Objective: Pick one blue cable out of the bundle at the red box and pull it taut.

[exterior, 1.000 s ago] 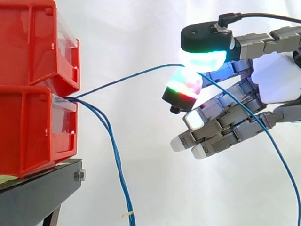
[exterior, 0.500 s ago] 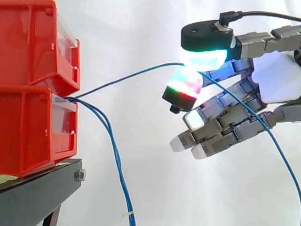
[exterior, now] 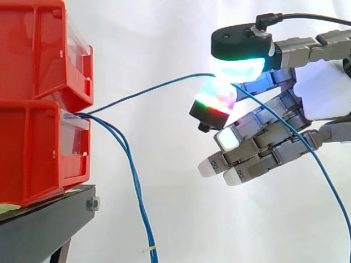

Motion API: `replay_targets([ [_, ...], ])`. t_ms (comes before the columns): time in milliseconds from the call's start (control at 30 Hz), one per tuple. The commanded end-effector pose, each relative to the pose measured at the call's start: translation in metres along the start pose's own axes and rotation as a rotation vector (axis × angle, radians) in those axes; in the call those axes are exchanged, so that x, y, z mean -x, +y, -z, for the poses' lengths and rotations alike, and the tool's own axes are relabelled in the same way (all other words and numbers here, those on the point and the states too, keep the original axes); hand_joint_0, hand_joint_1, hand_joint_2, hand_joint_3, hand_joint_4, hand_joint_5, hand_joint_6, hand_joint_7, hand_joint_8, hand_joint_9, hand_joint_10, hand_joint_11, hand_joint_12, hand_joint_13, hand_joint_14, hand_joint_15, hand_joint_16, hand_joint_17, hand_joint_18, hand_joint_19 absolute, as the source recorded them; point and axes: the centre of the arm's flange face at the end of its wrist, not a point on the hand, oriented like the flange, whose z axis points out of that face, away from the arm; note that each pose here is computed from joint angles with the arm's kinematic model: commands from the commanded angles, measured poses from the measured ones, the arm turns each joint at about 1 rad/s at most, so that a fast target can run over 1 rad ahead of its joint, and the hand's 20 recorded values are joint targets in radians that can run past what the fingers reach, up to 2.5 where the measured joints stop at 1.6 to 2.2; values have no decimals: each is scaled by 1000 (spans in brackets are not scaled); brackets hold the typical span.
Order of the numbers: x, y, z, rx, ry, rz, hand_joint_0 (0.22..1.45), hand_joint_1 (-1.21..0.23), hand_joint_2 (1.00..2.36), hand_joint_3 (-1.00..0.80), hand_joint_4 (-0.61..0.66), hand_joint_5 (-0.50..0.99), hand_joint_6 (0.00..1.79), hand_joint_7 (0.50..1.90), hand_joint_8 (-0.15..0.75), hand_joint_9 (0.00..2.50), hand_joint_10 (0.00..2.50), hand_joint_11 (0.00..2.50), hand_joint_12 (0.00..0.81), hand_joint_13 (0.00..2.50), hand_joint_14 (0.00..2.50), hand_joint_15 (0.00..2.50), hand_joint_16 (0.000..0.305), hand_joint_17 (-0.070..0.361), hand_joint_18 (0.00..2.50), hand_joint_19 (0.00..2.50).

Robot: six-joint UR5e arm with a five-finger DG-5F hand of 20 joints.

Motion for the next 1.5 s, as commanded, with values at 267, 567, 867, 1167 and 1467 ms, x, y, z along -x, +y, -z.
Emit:
replay_targets([
  [267,0,0,0,0,0,0,578,-799,1017,82,24,-111,850,1287,350,866,17,701,446,342,2,66,67,152,294,59],
  [567,0,0,0,0,0,0,578,-793,1017,75,25,-112,848,1279,336,856,18,693,448,334,2,61,67,152,292,61],
  [867,-1,0,0,0,1,0,578,-790,1018,71,27,-112,846,1286,323,865,18,699,443,336,0,59,67,150,287,62],
  [1167,0,0,0,0,0,0,579,-791,1018,66,11,-112,846,1278,320,867,15,688,435,334,0,58,66,149,279,59],
  [1467,0,0,0,0,0,0,581,-799,1017,64,9,-111,844,1263,321,877,14,682,442,345,1,66,67,151,290,60],
])
